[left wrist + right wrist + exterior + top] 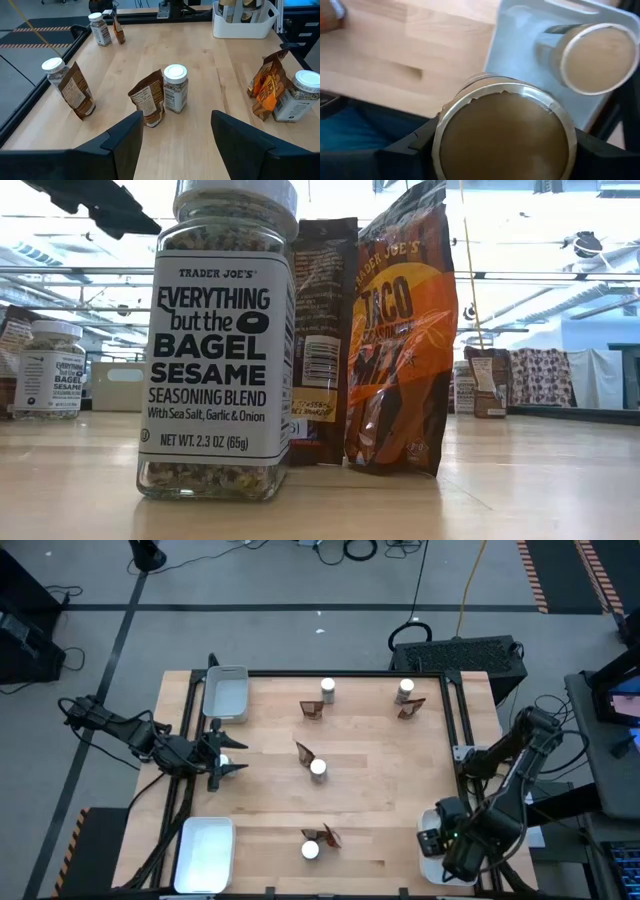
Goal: Sort spices by type
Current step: Put the brown seasoning bottle into the bottom right white bin
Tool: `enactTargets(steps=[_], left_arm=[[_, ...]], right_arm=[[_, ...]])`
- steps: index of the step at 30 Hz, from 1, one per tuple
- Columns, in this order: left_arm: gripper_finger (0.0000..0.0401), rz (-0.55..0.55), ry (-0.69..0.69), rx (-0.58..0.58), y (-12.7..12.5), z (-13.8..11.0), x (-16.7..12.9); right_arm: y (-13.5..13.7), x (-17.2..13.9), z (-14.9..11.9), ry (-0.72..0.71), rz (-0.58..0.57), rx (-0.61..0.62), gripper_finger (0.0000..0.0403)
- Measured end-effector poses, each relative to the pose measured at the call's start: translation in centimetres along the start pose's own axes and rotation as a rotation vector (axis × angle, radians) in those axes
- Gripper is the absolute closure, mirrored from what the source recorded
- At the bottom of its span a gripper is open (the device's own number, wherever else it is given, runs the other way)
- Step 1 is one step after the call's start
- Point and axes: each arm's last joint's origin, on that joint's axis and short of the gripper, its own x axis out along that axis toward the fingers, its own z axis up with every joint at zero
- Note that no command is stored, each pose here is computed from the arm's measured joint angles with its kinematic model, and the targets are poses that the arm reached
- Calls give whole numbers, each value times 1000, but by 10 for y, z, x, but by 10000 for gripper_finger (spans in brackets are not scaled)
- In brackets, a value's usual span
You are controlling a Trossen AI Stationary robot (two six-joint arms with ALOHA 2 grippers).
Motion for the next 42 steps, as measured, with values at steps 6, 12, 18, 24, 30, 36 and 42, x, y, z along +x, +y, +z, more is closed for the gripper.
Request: enactTargets(steps=[6,12,18,24,30,36,42], left_arm=[[164,3,-3,0,0,0,0],[164,3,-4,0,0,0,0],[164,2,-13,-4,0,1,0],[164,2,-17,6,0,2,0],[164,1,-18,10,0,2,0],[164,1,-18,10,0,2,0],[164,1,-18,10,0,2,0]], right_arm=[[2,12,-8,-34,-38,-17,149],[1,23,-12,-75,-87,-42,149],[1,31,-17,-92,-110,-64,149],[3,43,-21,-120,-145,-101,149],[7,56,-25,-149,-183,-146,149],[6,59,-26,-162,-193,-162,149],[1,61,-31,-176,-204,-179,149]])
